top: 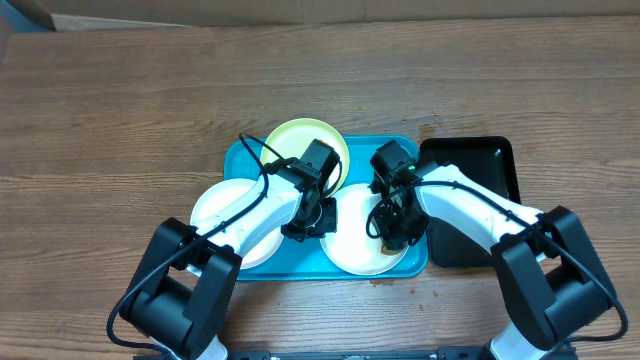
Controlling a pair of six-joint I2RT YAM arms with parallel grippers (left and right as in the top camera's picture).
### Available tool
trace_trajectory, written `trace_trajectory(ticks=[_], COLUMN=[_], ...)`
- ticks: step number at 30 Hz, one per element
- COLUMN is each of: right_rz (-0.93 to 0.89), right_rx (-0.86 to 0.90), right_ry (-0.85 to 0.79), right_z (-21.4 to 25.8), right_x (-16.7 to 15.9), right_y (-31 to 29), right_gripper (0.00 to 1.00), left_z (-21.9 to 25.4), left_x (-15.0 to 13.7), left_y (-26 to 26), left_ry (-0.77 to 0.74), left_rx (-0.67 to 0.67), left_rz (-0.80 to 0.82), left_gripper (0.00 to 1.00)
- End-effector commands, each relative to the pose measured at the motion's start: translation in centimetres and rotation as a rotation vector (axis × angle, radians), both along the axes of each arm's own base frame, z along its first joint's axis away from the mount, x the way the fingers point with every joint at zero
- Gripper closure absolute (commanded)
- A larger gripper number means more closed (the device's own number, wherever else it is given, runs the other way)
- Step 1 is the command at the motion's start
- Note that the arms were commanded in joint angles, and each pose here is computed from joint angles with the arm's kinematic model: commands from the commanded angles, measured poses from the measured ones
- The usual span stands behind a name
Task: Clean dirty plates on tray and stack at the side
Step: 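Scrub the right white plate with the sponge in the right gripper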
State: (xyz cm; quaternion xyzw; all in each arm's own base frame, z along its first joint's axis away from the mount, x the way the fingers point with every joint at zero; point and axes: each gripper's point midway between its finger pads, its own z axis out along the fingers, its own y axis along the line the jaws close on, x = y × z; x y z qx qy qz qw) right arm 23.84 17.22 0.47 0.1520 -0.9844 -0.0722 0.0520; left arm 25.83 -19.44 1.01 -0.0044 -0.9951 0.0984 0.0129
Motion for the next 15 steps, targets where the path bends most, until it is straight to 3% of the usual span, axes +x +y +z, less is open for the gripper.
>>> trace_trajectory(ticks=[1, 8, 15], right_rz=[-0.025, 0.147, 0.149], right_rx=[0.058, 0.454, 0.536], right_ry=[0.085, 0.181, 0.084], right_z=[-1.9, 0.6, 5.5], right_x=[-2.5, -4.9, 0.4], right_y=[1.0, 6.6, 7.8], right_gripper=[0.96, 0.96, 0.96], left_z=[0.1, 0.1, 0.1], left_x=[0.2, 0.2, 0.2], left_y=[-0.2, -0.2, -0.2], left_ry=[-0.002, -0.002, -0.001], left_rx=[-0.003, -0.003, -0.003], left_rz=[-0.008, -0.008, -0.008], left_gripper=[0.95, 0.95, 0.95])
